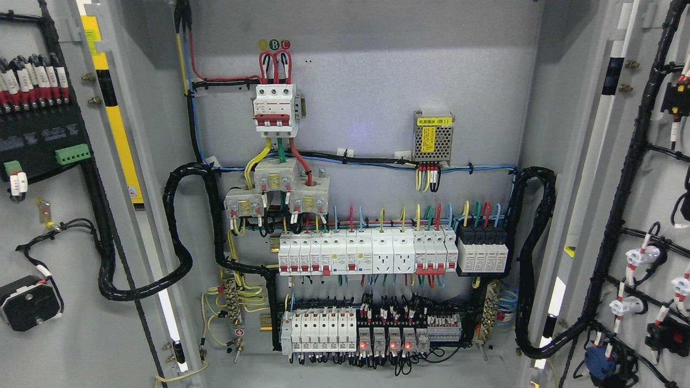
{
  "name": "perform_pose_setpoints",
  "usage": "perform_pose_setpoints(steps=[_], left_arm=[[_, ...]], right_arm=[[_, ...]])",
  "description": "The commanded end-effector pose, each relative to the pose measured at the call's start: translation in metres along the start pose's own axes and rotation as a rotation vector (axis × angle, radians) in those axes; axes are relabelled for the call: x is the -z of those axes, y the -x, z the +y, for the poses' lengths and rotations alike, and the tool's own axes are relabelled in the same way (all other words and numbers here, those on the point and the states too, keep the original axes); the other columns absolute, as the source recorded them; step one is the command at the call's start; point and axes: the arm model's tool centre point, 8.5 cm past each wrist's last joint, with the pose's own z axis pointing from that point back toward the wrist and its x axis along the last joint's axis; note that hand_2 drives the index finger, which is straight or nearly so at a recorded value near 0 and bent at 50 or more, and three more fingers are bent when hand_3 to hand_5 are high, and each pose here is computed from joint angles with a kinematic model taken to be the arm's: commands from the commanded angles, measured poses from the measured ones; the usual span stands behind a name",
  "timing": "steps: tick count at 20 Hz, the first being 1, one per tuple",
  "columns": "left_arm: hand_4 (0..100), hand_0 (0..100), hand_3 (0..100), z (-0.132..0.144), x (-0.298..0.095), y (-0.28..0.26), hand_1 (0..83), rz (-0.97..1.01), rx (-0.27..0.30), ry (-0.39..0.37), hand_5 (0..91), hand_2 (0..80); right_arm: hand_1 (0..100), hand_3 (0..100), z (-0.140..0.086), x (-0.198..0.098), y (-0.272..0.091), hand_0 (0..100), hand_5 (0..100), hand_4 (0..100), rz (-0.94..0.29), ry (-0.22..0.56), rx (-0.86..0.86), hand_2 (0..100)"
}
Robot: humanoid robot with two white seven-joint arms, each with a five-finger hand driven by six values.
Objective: Open door with both hands
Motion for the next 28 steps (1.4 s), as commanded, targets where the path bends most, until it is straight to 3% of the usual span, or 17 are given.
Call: perform_pose_setpoints(steps=[1,5,7,10,13,15,23,28], left_arm=[[11,4,25,-0.044,0.000,0.008,16.3,-0.004,-0.006,0.056,0.0,11.0],[10,4,25,-0.085,0.000,0.047,16.5,0.045,0.006,0.079,0.0,11.0],[10,4,25,-0.114,-0.001,0.069,16.5,0.072,-0.026,0.096,0.0,11.1],[9,4,25,-0.155,-0.009,0.100,16.5,0.132,-0.084,0.115,0.0,11.6],[4,4,24,-0.188,-0.027,0.142,16.5,0.190,-0.098,0.150,0.0,11.9],[0,3,13,-0.200,-0.047,0.169,16.0,0.228,-0.122,0.114,0.0,10.2],[0,4,2,-0.230,-0.140,0.255,11.3,0.530,-0.360,-0.134,0.0,3.4],[0,4,0,-0.271,-0.188,0.292,9.4,0.715,-0.517,-0.225,0.0,0.0]], right_arm=[[11,0,0.043,-0.001,0.028,21,0,0,0.049,-0.072,0.146,0],[11,0,0.077,-0.012,0.054,21,0,0,0.125,-0.127,0.221,0],[11,0,0.092,-0.027,0.076,21,0,0,0.206,-0.158,0.221,0],[11,0,0.104,-0.062,0.107,21,0,0,0.340,-0.136,0.254,0],[11,0,0.109,-0.105,0.142,21,0,0,0.494,-0.087,0.300,0],[11,0,0.109,-0.143,0.166,21,0,0,0.617,-0.038,0.317,0],[11,0,0.100,-0.269,0.223,21,0,0,1.053,0.047,0.272,0],[11,0,0.117,-0.325,0.240,21,0,0,1.266,0.074,0.274,0]])
